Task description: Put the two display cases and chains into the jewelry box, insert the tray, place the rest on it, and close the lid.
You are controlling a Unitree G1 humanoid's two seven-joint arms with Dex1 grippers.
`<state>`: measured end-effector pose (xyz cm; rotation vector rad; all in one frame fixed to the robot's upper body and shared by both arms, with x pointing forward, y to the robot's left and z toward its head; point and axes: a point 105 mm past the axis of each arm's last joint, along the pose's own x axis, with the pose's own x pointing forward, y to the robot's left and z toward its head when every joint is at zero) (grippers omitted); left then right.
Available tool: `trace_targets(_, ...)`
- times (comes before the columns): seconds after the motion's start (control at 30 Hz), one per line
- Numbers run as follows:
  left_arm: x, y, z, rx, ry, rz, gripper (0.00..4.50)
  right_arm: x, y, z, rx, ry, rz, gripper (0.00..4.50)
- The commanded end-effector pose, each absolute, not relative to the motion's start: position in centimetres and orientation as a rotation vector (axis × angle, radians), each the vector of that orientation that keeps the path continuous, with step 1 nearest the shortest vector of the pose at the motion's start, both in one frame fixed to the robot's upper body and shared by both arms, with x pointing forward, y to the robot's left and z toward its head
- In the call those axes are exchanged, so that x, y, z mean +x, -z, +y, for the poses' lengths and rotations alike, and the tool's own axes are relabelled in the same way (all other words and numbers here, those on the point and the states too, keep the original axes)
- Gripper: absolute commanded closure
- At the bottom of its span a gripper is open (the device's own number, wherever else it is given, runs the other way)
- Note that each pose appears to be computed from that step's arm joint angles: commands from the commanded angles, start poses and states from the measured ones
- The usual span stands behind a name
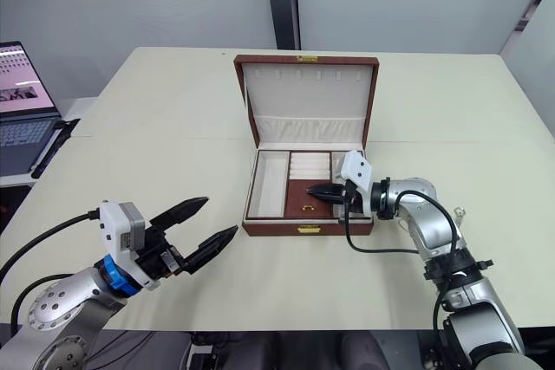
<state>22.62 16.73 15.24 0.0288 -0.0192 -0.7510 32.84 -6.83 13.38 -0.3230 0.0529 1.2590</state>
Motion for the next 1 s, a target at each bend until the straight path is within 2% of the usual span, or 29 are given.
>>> trace_targets(0.03,22.5,-16.0,16.3,0.039,0.775,-0.043,0.0,32.8,-14.7,-6.9,-0.281,-1.268,0.017,4.44)
trace_targets(0.2,23.1,-16.2,17.2,0.041,0.737,-0.039,0.0,32.1,-17.5,-7.5,-0.202,-1.304,-0.026,4.44)
trace_targets(0.3,23.8,-16.4,18.1,0.033,0.726,0.002,0.0,32.3,-18.5,-9.2,-0.202,-1.264,-0.023,3.91)
trace_targets(0.57,24.7,-17.5,21.1,0.042,0.716,0.049,0.0,32.0,-19.2,-16.2,-0.213,-1.065,0.029,1.73)
trace_targets(0.73,25.5,-17.6,25.4,0.106,0.66,0.112,0.0,30.5,-17.9,-22.0,-0.255,-0.917,0.136,0.17)
trace_targets(0.77,25.7,-17.6,26.7,0.125,0.64,0.13,0.0,30.2,-17.5,-23.5,-0.261,-0.872,0.162,0.03)
trace_targets(0.9,26.3,-18.0,30.3,0.188,0.579,0.163,0.0,29.5,-16.7,-28.1,-0.274,-0.727,0.219,0.03)
trace_targets(1.0,26.5,-18.2,31.9,0.212,0.551,0.176,0.0,28.7,-16.0,-30.0,-0.294,-0.676,0.26,0.03)
